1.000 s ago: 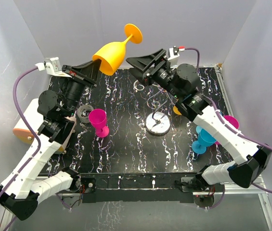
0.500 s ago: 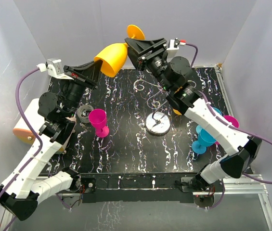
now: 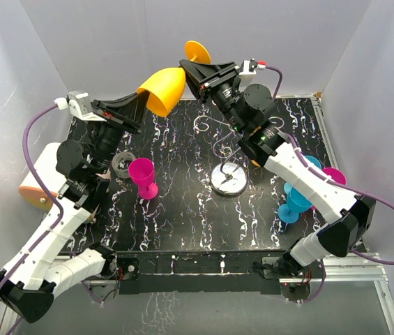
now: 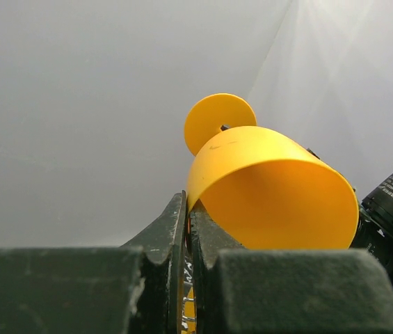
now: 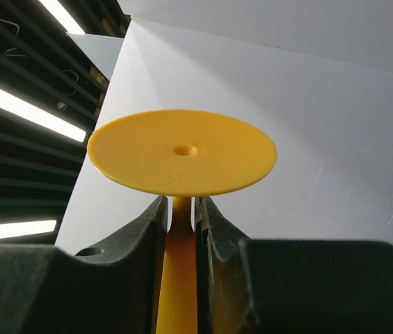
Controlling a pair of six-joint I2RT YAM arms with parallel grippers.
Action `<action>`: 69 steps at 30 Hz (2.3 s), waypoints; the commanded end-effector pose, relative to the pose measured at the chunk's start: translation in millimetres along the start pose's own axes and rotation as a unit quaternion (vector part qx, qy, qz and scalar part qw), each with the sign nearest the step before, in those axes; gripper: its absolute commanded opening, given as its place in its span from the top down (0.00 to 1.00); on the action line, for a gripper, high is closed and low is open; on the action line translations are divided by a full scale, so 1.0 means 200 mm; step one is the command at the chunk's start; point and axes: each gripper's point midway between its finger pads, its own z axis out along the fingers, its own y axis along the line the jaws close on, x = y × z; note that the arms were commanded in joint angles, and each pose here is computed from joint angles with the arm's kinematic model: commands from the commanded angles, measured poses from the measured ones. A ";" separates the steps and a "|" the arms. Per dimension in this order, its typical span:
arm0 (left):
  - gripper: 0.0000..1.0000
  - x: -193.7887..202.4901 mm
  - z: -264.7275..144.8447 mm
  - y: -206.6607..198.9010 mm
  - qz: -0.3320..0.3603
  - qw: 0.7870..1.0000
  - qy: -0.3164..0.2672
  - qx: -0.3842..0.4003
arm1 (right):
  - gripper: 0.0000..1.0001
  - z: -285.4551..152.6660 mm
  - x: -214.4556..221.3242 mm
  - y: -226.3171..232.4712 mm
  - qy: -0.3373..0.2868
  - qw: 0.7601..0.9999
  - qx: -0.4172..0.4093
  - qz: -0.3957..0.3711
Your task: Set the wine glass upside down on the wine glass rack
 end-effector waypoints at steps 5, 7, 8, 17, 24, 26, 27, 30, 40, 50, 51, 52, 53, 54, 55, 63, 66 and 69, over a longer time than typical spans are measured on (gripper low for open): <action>0.82 -0.14 -0.06 -0.13 -0.016 0.998 -0.037 0.049 | 1.00 -0.04 0.01 0.18 0.003 0.997 -0.071 -0.038; 0.62 -0.14 -0.09 -0.10 -0.024 0.999 -0.035 0.032 | 1.00 -0.05 0.00 0.18 -0.003 0.995 -0.077 -0.061; 0.51 -0.14 -0.10 -0.09 -0.026 0.999 -0.033 0.023 | 1.00 -0.06 0.00 0.18 -0.007 0.994 -0.085 -0.068; 0.26 0.03 -0.36 0.08 -0.028 0.994 0.068 -0.083 | 1.00 -0.19 -0.01 0.24 -0.024 0.964 -0.156 -0.212; 0.21 0.01 -0.44 0.06 -0.021 0.988 0.117 -0.101 | 1.00 -0.30 0.05 0.33 -0.003 0.930 -0.212 -0.299; 0.21 0.00 -0.44 0.06 -0.022 0.988 0.116 -0.101 | 1.00 -0.32 0.05 0.34 -0.003 0.924 -0.220 -0.312; 0.21 -0.01 -0.44 0.06 -0.022 0.988 0.112 -0.100 | 1.00 -0.33 0.06 0.35 0.000 0.920 -0.227 -0.320; 0.20 -0.04 -0.42 0.04 -0.024 0.991 0.100 -0.090 | 1.00 -0.36 0.10 0.35 0.019 0.903 -0.248 -0.349; 0.15 -0.13 -0.32 -0.28 -0.091 0.986 0.139 0.032 | 1.00 -0.50 0.31 0.29 0.115 0.822 -0.306 -0.466; 0.10 -0.14 -0.21 -0.33 -0.211 0.968 0.137 0.020 | 1.00 -0.50 0.42 0.09 0.138 0.761 -0.275 -0.571; 0.10 -0.15 -0.21 -0.30 -0.219 0.967 0.128 0.004 | 1.00 -0.50 0.42 0.08 0.137 0.757 -0.279 -0.575; 0.11 -0.15 -0.21 -0.28 -0.224 0.967 0.120 -0.004 | 1.00 -0.51 0.42 0.08 0.136 0.752 -0.283 -0.580; 0.11 -0.15 -0.21 -0.28 -0.234 0.965 0.115 -0.008 | 1.00 -0.52 0.43 0.08 0.135 0.745 -0.289 -0.585; 0.11 -0.15 -0.21 -0.28 -0.246 0.963 0.111 -0.010 | 1.00 -0.52 0.43 0.08 0.135 0.740 -0.293 -0.591; 0.11 -0.15 -0.21 -0.27 -0.259 0.960 0.108 -0.014 | 1.00 -0.53 0.43 0.08 0.136 0.734 -0.295 -0.596; 0.21 -0.02 -0.19 -0.26 -0.343 0.926 0.152 -0.047 | 1.00 -0.50 0.46 0.02 0.161 0.695 -0.298 -0.634; 0.29 0.01 -0.18 -0.29 -0.359 0.917 0.168 -0.040 | 1.00 -0.50 0.47 0.02 0.167 0.687 -0.302 -0.639; 0.38 0.04 -0.18 -0.29 -0.371 0.909 0.183 -0.046 | 1.00 -0.50 0.48 0.02 0.168 0.681 -0.305 -0.645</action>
